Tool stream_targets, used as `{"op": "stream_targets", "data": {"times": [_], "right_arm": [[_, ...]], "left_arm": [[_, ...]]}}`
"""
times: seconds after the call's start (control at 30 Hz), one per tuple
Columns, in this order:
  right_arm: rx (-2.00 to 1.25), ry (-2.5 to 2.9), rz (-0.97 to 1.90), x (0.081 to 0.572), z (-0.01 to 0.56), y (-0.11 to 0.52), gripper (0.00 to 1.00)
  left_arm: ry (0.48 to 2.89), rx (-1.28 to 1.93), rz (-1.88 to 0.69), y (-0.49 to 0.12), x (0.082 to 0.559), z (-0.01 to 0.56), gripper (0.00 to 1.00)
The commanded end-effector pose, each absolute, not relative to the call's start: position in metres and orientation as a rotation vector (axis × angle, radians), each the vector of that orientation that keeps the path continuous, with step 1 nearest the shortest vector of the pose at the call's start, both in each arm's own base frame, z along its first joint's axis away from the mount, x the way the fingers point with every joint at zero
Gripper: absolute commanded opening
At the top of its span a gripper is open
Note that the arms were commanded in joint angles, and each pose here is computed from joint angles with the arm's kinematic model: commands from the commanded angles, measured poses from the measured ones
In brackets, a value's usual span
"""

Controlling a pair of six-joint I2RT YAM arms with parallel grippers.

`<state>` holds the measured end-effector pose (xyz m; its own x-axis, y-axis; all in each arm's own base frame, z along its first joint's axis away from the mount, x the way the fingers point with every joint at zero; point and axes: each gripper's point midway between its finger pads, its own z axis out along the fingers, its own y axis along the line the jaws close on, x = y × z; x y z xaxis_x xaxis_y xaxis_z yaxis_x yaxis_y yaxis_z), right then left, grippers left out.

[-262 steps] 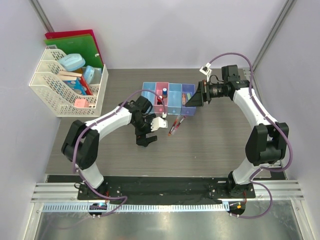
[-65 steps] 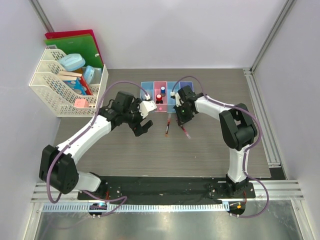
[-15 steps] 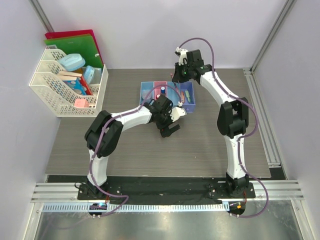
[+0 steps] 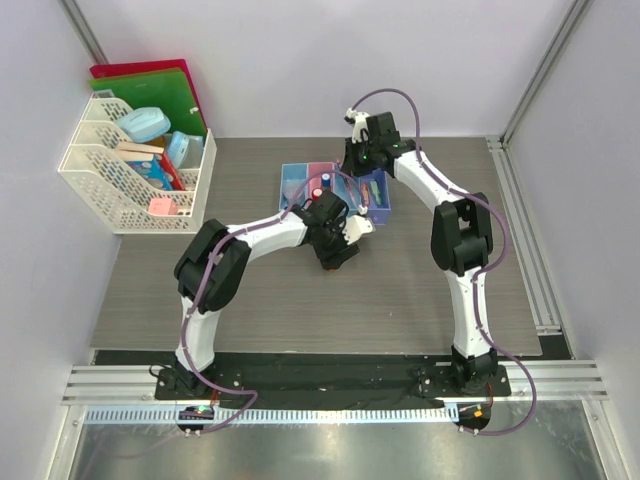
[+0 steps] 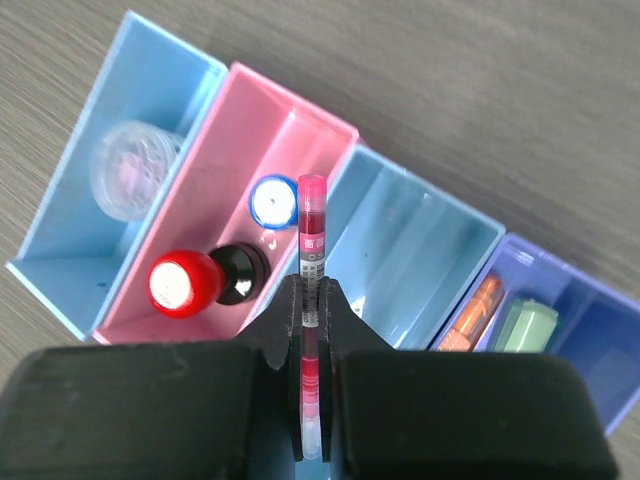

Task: Sort the stationery into containers
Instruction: Place the pen in the storage box, then pick up the pen from the center of the board.

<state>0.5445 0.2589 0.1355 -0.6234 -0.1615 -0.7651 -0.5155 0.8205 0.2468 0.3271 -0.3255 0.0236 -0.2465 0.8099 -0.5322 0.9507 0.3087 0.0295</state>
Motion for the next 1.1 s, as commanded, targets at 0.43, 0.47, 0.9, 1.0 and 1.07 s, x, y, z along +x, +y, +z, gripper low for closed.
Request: {"op": "stream_targets", "data": {"times": [0.43,0.47,0.9,1.0,1.07], "right_arm": [[-0.509,2.213,0.551,0.545,0.117,0.258,0.11],[-0.511,2.212,0.547,0.545,0.117,0.258,0.12],[-0.515,2.245,0.537,0.545,0.098,0.255,0.14],[-0.521,2.247,0.534,0.545,0.096,0.256,0.2],[-0.525,2.248,0.534,0.543,0.097,0.256,0.26]], "left_arm": [[2.101,1.609,-0.431,-0.323,0.319,0.047,0.1],[2.092,1.607,-0.433,-0.324,0.319,0.051,0.09],[2.058,1.599,-0.41,-0.319,0.317,0.073,0.0],[2.027,1.58,-0.392,-0.316,0.318,0.091,0.0],[1.993,1.571,-0.383,-0.315,0.319,0.106,0.0]]}}
